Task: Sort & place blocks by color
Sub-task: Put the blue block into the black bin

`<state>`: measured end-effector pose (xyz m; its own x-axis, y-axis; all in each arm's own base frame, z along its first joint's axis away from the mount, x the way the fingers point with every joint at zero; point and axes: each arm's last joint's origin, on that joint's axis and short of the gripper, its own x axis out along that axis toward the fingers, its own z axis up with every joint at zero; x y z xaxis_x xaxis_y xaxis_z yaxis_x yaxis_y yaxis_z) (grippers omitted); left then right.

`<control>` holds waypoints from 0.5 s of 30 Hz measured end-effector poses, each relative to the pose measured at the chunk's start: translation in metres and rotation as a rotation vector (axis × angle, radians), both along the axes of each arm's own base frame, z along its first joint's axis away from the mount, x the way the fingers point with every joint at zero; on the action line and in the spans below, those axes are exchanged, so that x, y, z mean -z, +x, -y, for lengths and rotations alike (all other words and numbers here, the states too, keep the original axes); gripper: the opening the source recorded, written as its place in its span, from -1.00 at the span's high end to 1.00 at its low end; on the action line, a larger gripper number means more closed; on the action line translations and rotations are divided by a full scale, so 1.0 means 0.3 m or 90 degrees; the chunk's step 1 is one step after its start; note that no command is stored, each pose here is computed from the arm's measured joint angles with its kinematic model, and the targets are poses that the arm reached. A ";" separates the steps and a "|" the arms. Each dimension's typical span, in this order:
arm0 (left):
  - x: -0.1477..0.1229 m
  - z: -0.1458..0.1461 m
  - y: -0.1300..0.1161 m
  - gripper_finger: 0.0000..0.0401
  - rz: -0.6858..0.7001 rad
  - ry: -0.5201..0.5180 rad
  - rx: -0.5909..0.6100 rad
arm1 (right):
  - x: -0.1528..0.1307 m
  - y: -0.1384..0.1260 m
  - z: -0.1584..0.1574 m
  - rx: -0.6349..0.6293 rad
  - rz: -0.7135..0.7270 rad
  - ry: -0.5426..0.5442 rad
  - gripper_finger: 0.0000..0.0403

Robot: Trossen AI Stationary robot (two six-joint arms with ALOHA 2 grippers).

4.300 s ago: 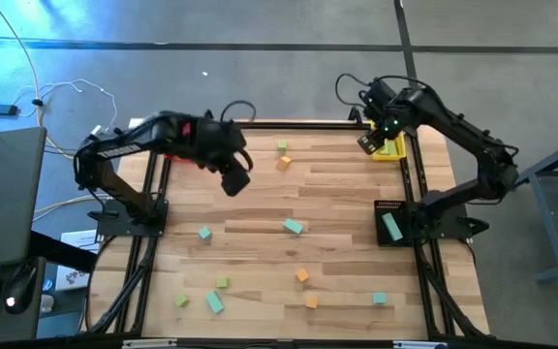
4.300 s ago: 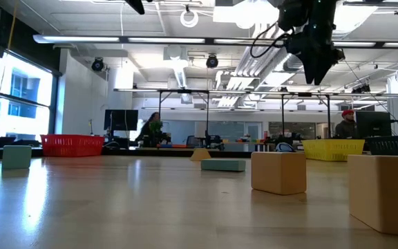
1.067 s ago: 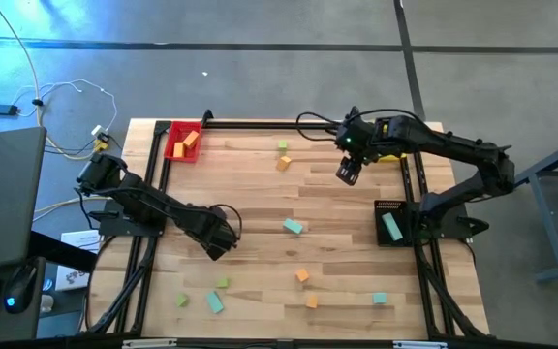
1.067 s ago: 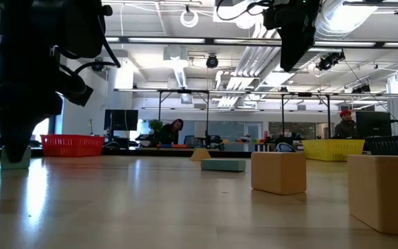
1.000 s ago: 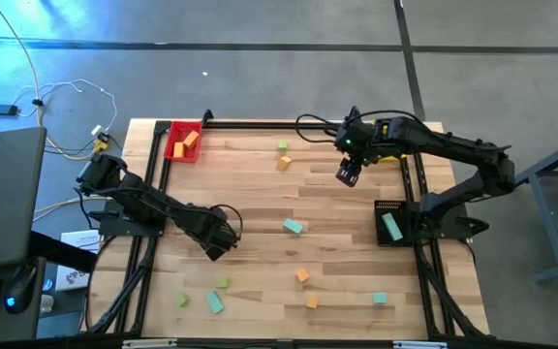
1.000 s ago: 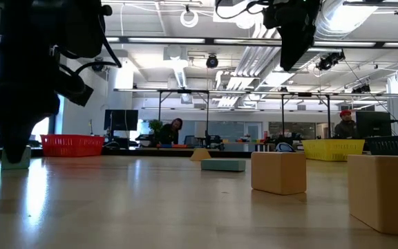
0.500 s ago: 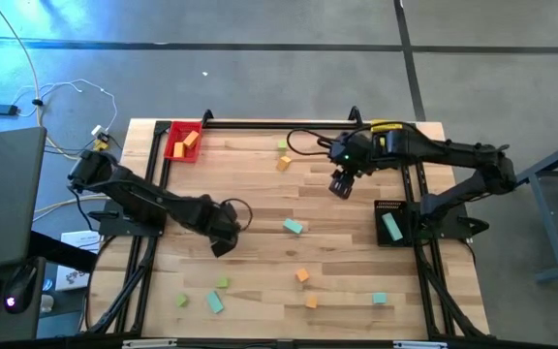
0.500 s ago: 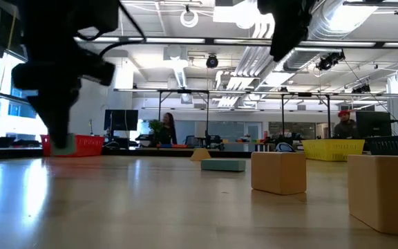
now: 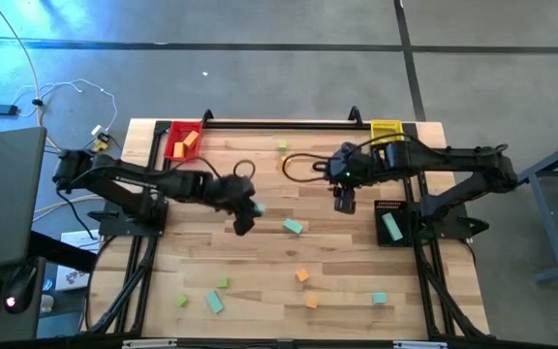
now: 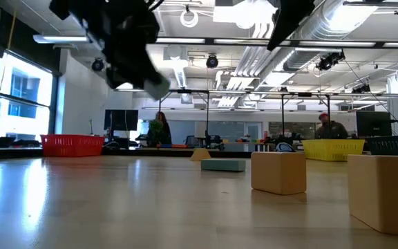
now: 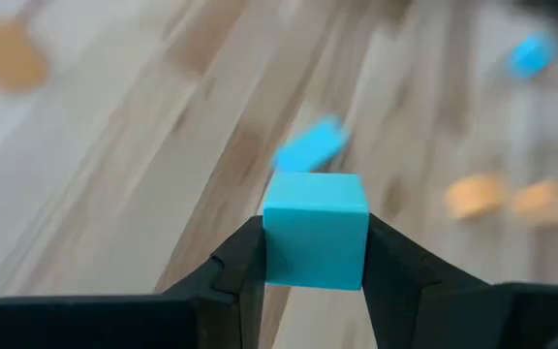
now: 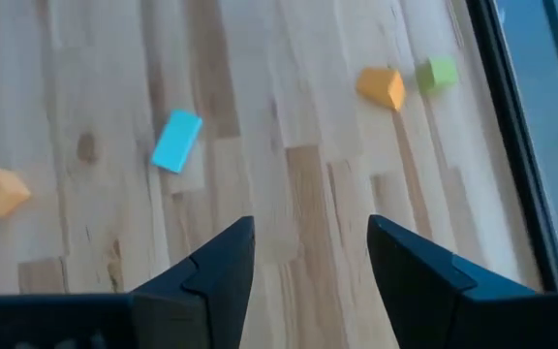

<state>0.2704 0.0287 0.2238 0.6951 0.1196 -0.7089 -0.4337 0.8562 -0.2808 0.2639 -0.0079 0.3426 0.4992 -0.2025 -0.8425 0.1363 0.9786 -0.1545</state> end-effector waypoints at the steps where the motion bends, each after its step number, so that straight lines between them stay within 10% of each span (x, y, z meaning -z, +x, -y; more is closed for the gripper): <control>1: -0.012 -0.015 0.005 0.46 0.027 -0.006 0.006 | -0.003 0.004 -0.010 -0.014 0.008 -0.010 0.07; 15: -0.144 -0.193 0.036 0.45 0.336 -0.043 0.076 | -0.057 0.055 -0.161 -0.189 0.133 -0.193 0.07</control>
<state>0.2812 0.0867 0.2669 0.9645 -0.0162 -0.2634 -0.1192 0.8636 -0.4899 0.2803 0.0404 0.3597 0.7251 -0.2467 -0.6430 -0.0838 0.8951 -0.4379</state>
